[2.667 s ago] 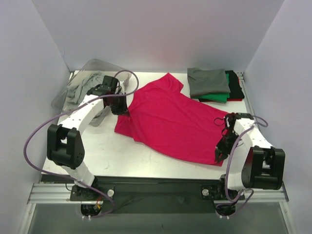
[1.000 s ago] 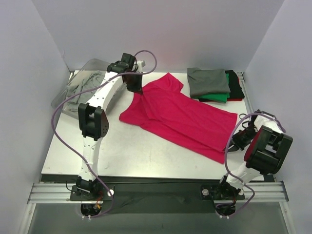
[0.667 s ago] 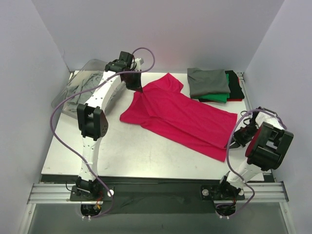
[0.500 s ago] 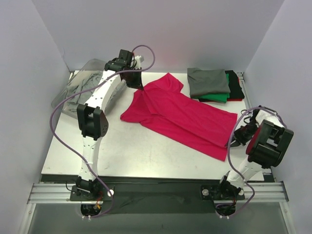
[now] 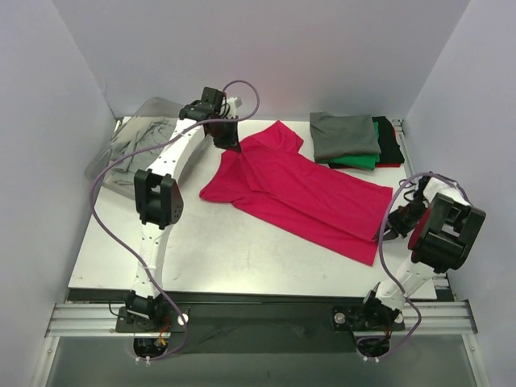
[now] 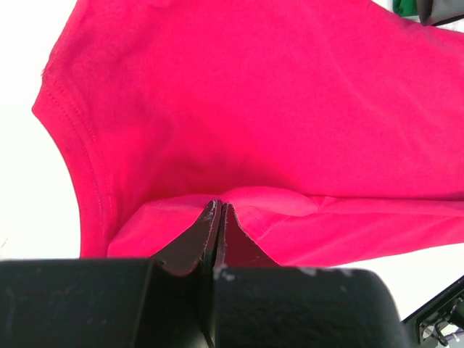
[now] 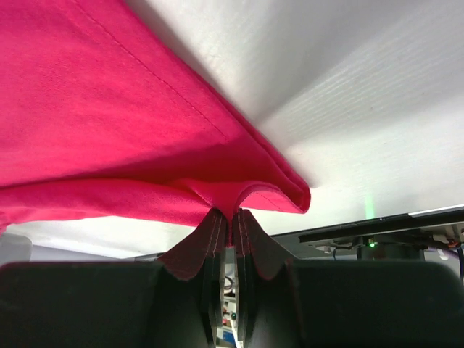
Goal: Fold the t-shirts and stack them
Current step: Fold the flattened tshirt in 1/3 of the way
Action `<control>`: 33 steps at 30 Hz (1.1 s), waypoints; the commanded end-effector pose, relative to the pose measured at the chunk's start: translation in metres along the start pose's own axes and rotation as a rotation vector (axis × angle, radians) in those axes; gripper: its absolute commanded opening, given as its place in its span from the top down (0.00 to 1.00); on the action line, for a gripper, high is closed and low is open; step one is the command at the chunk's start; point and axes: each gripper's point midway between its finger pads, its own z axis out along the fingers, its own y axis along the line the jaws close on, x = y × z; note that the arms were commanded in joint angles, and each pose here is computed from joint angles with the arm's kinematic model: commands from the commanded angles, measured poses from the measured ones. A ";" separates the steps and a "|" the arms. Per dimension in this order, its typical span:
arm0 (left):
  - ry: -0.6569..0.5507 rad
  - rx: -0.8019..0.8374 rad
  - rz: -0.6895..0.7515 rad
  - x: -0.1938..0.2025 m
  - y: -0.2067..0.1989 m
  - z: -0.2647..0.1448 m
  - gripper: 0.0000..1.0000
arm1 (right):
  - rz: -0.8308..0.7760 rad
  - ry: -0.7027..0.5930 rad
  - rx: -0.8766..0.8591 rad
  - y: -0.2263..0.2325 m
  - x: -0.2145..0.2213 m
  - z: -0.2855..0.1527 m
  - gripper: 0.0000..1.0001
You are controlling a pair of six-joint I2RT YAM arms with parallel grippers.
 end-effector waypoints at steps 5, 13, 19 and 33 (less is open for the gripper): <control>-0.106 0.063 0.040 -0.030 -0.018 0.001 1.00 | 0.009 0.003 0.019 0.000 -0.005 -0.010 1.00; -0.229 0.125 0.048 -0.062 -0.036 -0.008 0.28 | -0.002 -0.122 -0.014 0.010 -0.021 -0.031 0.50; -0.280 0.117 0.078 -0.063 -0.047 -0.034 0.18 | -0.098 -0.274 0.013 0.017 -0.026 -0.053 0.29; -0.178 -0.021 -0.083 0.074 0.021 -0.057 0.24 | -0.234 -0.282 0.107 0.015 0.032 -0.016 0.30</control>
